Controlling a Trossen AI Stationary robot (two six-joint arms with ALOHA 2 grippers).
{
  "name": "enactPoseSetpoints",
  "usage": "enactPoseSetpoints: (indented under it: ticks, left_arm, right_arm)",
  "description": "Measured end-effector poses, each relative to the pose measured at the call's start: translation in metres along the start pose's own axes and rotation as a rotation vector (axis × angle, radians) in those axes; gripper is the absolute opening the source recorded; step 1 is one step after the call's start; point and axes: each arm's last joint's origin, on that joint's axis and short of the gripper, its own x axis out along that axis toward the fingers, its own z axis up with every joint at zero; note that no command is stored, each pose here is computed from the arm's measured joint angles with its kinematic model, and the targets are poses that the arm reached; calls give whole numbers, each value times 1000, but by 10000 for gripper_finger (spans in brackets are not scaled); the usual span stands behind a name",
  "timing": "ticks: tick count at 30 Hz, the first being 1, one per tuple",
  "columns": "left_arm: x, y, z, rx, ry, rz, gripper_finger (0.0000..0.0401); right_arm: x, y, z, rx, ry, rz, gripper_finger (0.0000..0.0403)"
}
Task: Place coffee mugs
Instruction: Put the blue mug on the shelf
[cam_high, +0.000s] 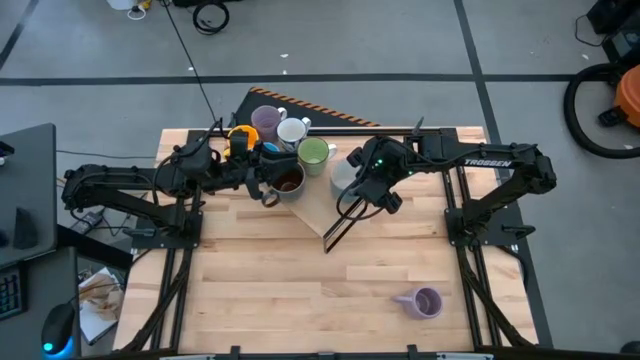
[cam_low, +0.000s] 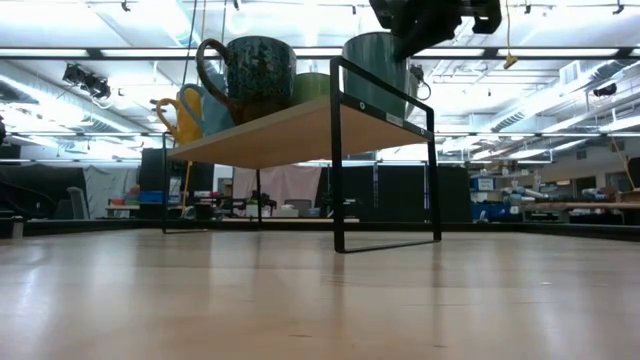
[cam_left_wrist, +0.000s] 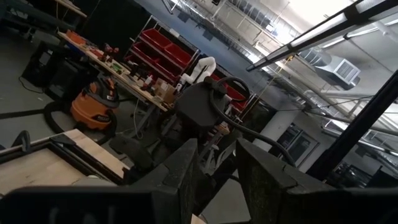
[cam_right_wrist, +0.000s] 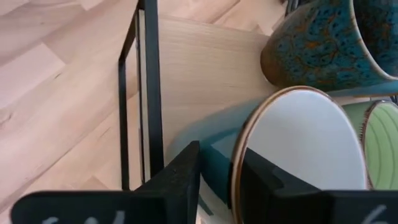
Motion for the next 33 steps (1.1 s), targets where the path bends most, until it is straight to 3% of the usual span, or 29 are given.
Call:
enactPoseSetpoints:
  ticks: [22,33]
  left_arm:
    - [-1,-2,-2,-8,8,-10,116]
    - [-1,-2,-2,-8,8,-10,116]
  right_arm:
    - [0,-1,0,43,21,-27,87]
    - [0,0,5,33,14,-48,131]
